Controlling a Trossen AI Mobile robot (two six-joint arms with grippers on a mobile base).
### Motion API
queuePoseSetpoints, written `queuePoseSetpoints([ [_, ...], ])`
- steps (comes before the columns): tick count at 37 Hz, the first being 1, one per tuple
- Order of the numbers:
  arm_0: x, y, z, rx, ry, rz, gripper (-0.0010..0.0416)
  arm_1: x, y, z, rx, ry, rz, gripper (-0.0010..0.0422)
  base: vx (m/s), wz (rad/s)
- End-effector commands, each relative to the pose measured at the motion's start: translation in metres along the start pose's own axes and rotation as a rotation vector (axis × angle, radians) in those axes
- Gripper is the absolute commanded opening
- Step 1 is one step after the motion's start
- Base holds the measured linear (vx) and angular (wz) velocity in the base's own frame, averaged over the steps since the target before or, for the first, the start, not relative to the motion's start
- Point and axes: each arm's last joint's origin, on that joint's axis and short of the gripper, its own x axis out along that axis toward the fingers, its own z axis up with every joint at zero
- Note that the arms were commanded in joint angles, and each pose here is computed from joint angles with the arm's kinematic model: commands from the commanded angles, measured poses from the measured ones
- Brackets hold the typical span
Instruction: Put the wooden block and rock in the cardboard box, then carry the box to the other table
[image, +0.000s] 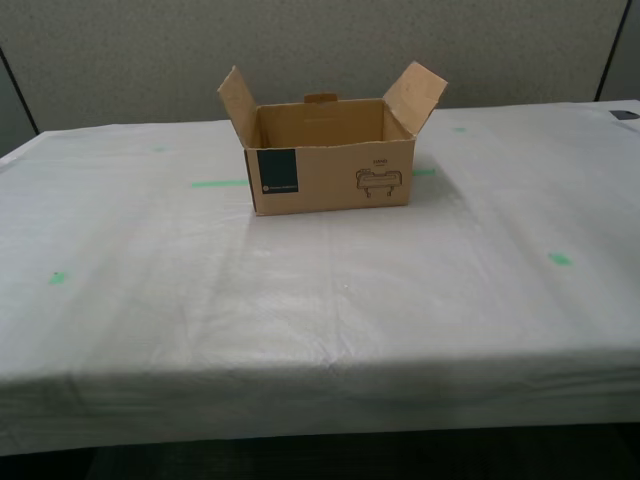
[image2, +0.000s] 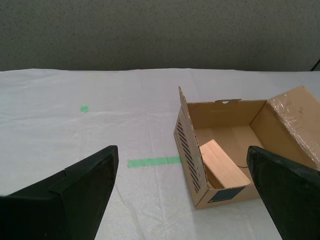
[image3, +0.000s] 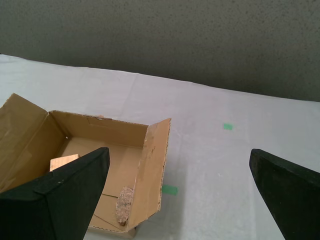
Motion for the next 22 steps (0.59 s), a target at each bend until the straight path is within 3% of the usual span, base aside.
queuePoseSetpoints([
  [1,-0.0002,0.0001,0.0006,0.002,-0.004,-0.005,0.039,-0.0002,-0.0001,0.0006,0.003,-0.004,0.002,0.035,0.0,0.0],
  [22,-0.0002,0.0001,0.0006,0.002,-0.004,-0.005,0.0389,-0.0002,-0.0001,0.0006,0.003,-0.005,0.002,0.035,0.0,0.0],
])
